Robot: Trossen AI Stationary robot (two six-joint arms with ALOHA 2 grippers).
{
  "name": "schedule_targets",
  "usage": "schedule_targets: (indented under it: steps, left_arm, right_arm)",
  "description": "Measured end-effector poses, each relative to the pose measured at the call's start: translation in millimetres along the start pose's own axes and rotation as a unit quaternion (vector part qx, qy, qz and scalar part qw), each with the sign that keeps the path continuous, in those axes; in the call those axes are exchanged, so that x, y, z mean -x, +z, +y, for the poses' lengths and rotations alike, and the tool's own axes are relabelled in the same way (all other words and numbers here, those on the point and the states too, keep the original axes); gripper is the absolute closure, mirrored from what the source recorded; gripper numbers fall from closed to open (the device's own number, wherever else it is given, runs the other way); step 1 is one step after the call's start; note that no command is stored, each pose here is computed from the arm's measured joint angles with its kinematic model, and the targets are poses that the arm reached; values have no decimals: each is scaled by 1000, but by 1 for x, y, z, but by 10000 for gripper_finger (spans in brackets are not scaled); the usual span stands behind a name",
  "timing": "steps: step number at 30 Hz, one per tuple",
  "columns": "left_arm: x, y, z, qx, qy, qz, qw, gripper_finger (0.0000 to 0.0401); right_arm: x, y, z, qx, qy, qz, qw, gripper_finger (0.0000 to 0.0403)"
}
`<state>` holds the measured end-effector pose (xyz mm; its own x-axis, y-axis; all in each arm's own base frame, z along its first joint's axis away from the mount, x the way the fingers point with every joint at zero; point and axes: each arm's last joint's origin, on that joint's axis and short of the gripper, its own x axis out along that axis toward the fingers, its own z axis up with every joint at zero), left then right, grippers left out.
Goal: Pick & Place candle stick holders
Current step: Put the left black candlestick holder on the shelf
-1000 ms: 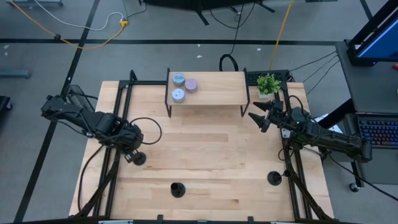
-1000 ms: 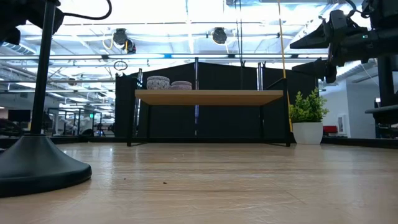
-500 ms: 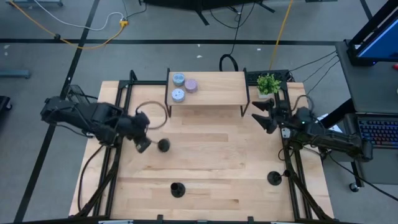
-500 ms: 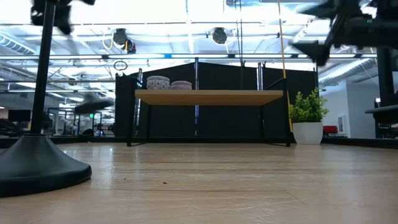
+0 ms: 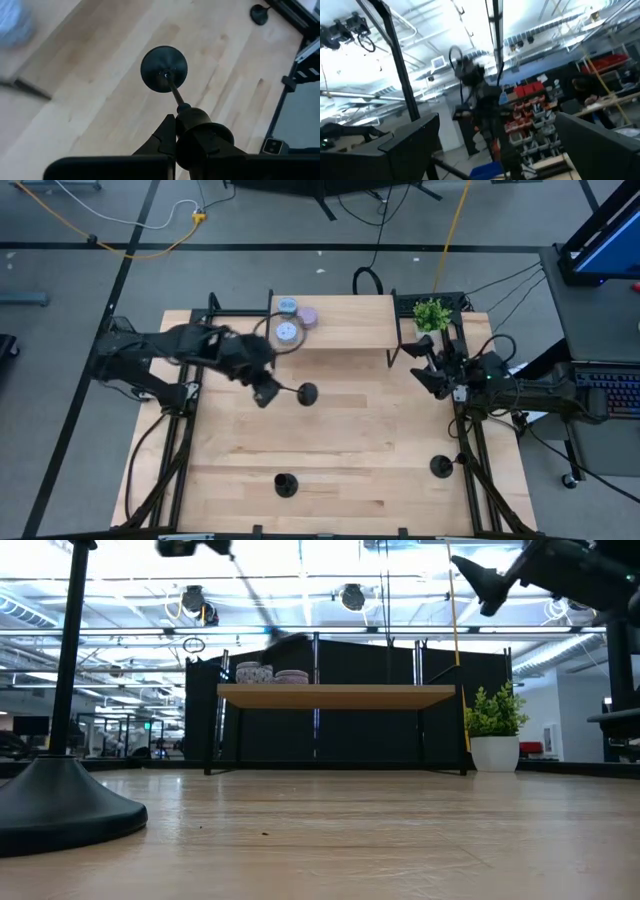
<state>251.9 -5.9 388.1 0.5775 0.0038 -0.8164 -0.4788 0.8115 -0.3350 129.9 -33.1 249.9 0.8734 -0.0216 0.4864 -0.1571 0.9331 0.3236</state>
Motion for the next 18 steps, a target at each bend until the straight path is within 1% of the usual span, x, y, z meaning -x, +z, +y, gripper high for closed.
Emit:
schedule_targets:
  steps: [2, 5, 7, 9, 12, 15, 18]
  left_arm:
    - [-8, 16, -8, -12, -8, 6, 1000, 387]
    - [-17, 37, -19, -35, -19, 7, 999, 387]
    - [-22, 51, -26, -46, -29, 3, 999, 387]
    - [-26, 63, -31, -55, -34, -2, 998, 387]
    - [-33, 79, -39, -66, -43, -11, 997, 387]
    - [-39, 91, -44, -72, -46, -19, 996, 387]
    - [-46, 99, -46, -72, -46, -23, 996, 387]
  right_arm:
    - [-7, -1, 1, 3, 5, 9, 1000, 14]
    - [-18, 0, 4, 33, 29, 27, 999, 14]
    - [-26, 0, 6, 51, 45, 44, 997, 14]
    - [-35, 0, 6, 56, 54, 73, 994, 14]
    - [-49, -4, 5, 61, 43, 133, 988, 14]
    - [-62, -6, 5, 71, 30, 195, 978, 14]
    - [-76, -7, 6, 86, 29, 236, 968, 14]
